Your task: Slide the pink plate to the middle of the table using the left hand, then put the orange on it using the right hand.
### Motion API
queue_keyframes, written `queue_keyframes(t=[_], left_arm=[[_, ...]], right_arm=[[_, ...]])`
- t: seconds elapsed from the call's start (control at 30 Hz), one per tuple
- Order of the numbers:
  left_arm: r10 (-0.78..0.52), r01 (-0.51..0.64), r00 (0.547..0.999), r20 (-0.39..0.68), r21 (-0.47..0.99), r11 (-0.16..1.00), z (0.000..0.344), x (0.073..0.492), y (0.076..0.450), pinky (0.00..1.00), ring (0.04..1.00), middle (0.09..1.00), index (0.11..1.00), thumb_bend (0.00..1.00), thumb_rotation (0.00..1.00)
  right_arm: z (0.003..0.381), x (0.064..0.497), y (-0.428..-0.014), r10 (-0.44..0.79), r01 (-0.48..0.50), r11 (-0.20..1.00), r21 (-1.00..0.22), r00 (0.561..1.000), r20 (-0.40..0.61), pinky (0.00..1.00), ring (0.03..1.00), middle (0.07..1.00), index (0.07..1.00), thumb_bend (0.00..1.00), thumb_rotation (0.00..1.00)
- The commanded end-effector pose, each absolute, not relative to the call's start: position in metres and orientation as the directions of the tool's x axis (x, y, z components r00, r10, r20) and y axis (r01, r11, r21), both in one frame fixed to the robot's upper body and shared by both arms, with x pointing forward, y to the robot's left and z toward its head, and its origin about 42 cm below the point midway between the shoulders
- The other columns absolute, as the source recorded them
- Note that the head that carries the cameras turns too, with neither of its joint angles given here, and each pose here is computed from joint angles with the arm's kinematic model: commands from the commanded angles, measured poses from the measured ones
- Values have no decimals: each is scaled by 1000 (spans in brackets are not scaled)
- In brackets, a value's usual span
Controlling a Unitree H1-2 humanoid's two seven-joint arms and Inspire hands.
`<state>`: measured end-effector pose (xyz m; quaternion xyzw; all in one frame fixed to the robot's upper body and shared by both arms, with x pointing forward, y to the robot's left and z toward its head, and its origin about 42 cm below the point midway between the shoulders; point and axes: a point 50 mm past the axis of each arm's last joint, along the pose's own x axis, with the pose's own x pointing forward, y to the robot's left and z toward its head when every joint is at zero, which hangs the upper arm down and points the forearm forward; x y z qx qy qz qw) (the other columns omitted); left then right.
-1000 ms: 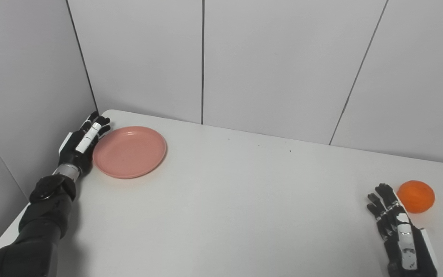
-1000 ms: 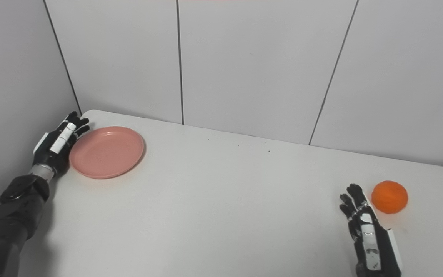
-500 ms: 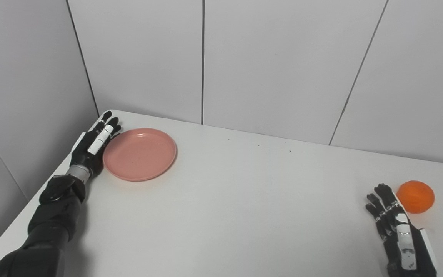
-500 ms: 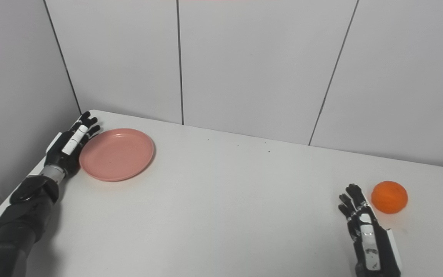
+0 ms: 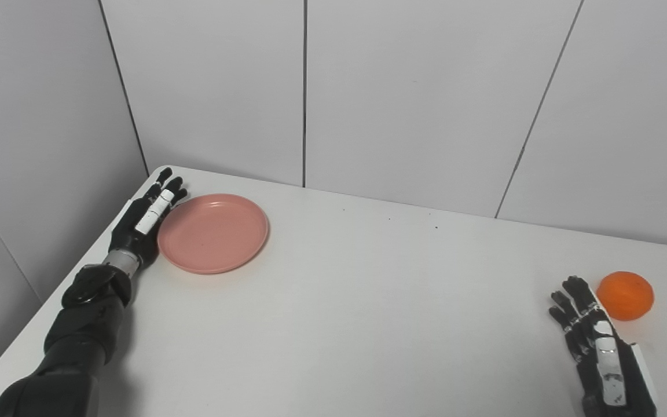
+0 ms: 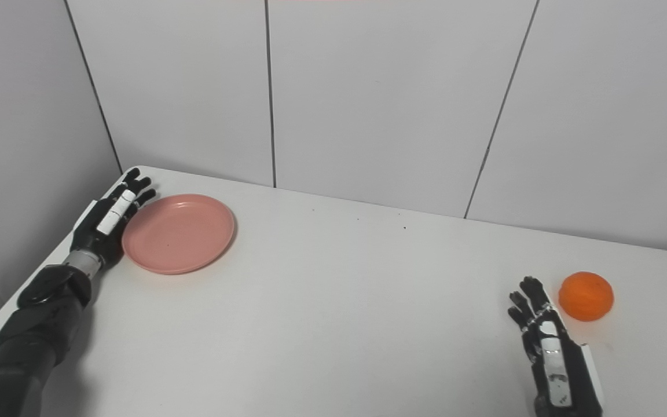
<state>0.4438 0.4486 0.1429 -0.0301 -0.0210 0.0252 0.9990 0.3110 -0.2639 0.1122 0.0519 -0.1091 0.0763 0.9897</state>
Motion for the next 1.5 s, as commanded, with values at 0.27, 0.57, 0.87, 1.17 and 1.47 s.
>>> queue_keyframes(t=[0.27,0.57,0.87,1.17,1.47], left_arm=[[10,-8,998,65,-37,999,150,449,441,906,945,936,1000,917,588],[-43,45,997,60,-27,999,145,449,431,883,960,956,1000,961,608],[-50,52,997,58,-42,998,145,452,420,855,943,952,1000,950,580],[-55,60,996,66,-68,996,146,454,397,812,902,912,993,908,553],[-67,71,996,63,-58,996,149,455,386,807,890,913,989,925,576]], right_arm=[[64,279,-248,135,-142,974,176,990,51,934,928,947,909,793,899],[64,279,-247,133,-140,975,171,990,53,929,925,945,912,782,904],[65,278,-246,131,-139,976,167,990,53,920,918,940,905,797,903],[65,278,-245,129,-136,977,162,990,50,915,917,939,905,792,906],[66,279,-243,130,-136,977,163,990,50,910,911,938,903,793,905]])
